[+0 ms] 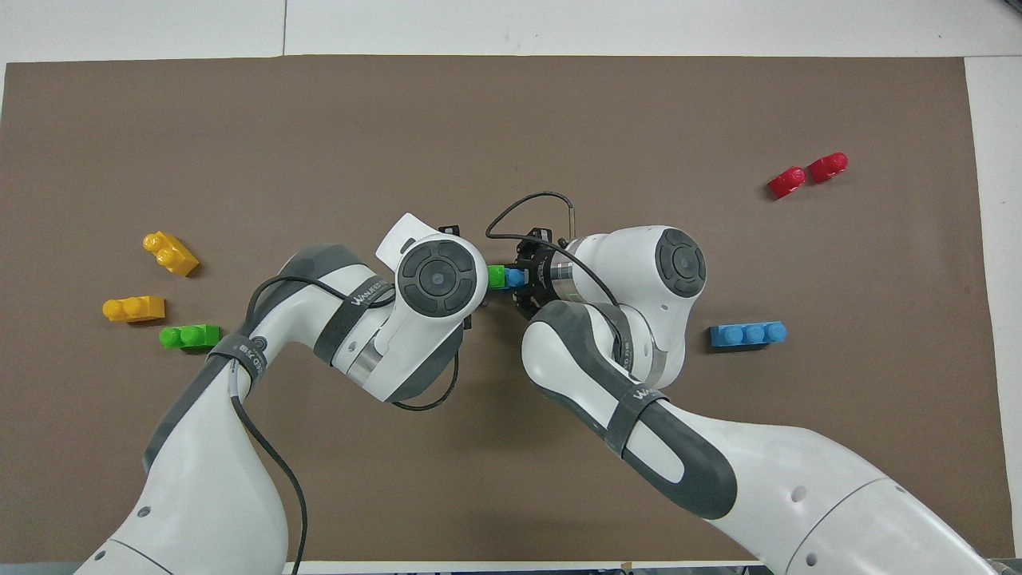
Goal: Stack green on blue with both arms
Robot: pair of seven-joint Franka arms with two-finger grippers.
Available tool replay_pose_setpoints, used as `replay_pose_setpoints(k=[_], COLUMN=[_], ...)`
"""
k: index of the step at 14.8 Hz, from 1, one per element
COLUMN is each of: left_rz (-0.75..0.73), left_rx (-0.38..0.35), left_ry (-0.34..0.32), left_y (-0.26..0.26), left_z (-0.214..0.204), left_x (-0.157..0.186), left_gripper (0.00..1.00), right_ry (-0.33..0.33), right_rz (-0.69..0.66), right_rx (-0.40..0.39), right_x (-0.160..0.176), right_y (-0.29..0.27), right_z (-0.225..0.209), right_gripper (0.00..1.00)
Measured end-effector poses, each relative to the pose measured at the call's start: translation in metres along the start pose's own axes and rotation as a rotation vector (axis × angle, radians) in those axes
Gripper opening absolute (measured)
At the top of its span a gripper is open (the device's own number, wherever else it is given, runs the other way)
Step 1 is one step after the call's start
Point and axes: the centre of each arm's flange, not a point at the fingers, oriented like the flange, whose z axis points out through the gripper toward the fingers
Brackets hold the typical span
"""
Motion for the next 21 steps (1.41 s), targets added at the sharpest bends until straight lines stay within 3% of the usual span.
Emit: replay_pose_setpoints(k=[3, 6, 10, 14, 19, 21], left_rz=[0.024, 0.08, 0.183, 0.173, 0.342, 0.432], left_rx=[0.002, -0.006, -0.016, -0.037, 0.0, 0.003], left_ry=[0.014, 0.03, 0.055, 0.069, 0.088, 0.067], left_y=[0.004, 0.023, 0.057, 0.079, 0.098, 0.106], left_z=[-0.008, -0.036, -0.081, -0.111, -0.134, -0.15], left_x=[0.008, 0.038, 0.106, 0.163, 0.223, 0.26], left_gripper=[1.0, 1.0, 1.0, 1.0, 1.0, 1.0], right_ry=[0.0, 0.0, 0.0, 0.0, 0.0, 0.001], right_rz=[0.0, 0.0, 0.0, 0.0, 0.0, 0.003], right_rx=[0.0, 0.0, 0.0, 0.0, 0.0, 0.001], right_x=[0.0, 0.0, 0.0, 0.0, 0.0, 0.002], right_y=[0.0, 0.0, 0.0, 0.0, 0.0, -0.001], right_z=[0.0, 0.0, 0.0, 0.0, 0.0, 0.0], right_gripper=[0.34, 0.34, 0.34, 0.34, 0.34, 0.48])
